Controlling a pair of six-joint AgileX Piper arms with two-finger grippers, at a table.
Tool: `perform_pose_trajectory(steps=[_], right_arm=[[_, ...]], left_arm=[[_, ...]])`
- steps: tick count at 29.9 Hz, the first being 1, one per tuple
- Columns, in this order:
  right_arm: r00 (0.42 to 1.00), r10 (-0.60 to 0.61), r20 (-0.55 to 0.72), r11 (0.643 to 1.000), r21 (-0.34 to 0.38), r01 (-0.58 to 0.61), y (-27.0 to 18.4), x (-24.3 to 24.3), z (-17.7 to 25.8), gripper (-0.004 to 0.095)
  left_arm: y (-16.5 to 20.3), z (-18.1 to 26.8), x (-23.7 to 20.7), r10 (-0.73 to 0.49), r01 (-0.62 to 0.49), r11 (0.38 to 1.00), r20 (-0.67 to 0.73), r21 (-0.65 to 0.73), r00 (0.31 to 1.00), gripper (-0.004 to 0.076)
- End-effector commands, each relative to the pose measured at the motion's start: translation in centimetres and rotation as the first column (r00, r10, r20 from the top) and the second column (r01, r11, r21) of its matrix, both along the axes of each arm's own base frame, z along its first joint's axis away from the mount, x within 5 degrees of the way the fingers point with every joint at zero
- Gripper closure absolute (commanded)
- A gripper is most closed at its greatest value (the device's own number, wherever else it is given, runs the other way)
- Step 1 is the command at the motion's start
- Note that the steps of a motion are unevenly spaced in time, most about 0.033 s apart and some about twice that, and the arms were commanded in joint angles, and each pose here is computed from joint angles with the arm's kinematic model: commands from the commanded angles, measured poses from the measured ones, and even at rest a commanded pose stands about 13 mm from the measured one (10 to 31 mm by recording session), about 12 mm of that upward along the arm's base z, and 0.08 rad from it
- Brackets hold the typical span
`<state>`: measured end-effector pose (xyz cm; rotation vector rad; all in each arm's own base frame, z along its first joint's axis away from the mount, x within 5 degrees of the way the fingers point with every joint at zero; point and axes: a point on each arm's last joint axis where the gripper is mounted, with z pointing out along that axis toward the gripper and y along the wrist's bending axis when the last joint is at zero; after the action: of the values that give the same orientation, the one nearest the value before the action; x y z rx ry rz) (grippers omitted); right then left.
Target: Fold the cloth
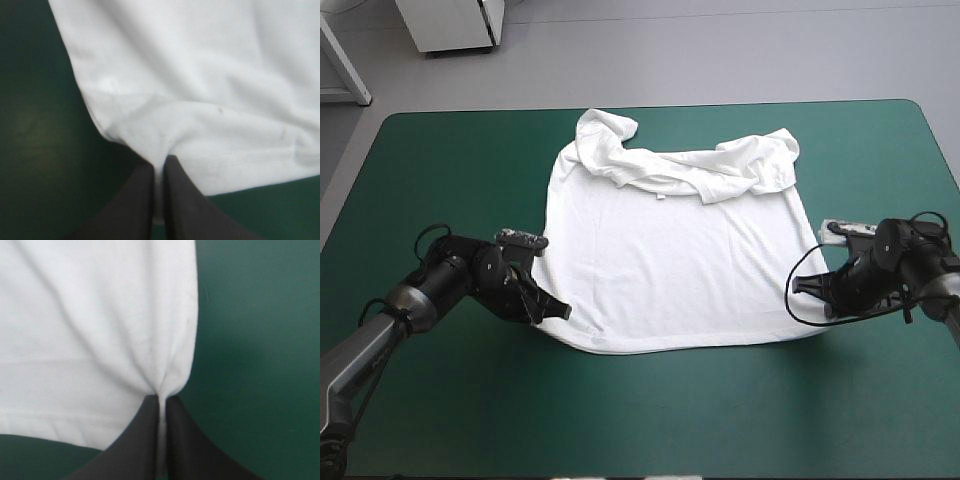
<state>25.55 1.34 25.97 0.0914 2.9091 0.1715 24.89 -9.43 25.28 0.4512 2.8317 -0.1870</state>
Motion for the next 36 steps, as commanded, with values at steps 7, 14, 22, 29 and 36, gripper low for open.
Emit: perform_pose_trajectory(steps=[7,14,22,29,36], right_arm=[[0.856,0.045,0.515,0.999,-0.014,-0.044,0.0,-3.8,16.4,0.0927],[0.594,0.036,0.804,0.998,0.004,-0.066,0.3,-6.6,26.8,0.0927],[0.229,0.068,0.971,0.996,-0.054,-0.066,0.3,-12.1,35.4,0.0927],[-0.056,0.073,0.996,0.99,-0.079,-0.118,0.9,-17.5,40.5,0.0926],[-0.336,0.045,0.941,0.982,-0.102,-0.156,1.3,-22.9,44.0,0.0922]], left_arm=[[-0.7,14.2,1.5,-0.023,0.064,0.992,0.346,-0.108,0.938,0.0733],[0.1,25.6,-0.9,-0.001,0.134,0.977,0.626,-0.165,0.78,0.0733],[2.2,36.7,-7.2,0.084,0.242,0.95,0.909,-0.197,0.408,0.0733],[3.1,41.5,-12.5,0.146,0.399,0.897,0.98,-0.19,0.138,0.0733],[3.8,44.5,-17.0,0.235,0.532,0.834,0.967,-0.148,-0.099,0.0733]])
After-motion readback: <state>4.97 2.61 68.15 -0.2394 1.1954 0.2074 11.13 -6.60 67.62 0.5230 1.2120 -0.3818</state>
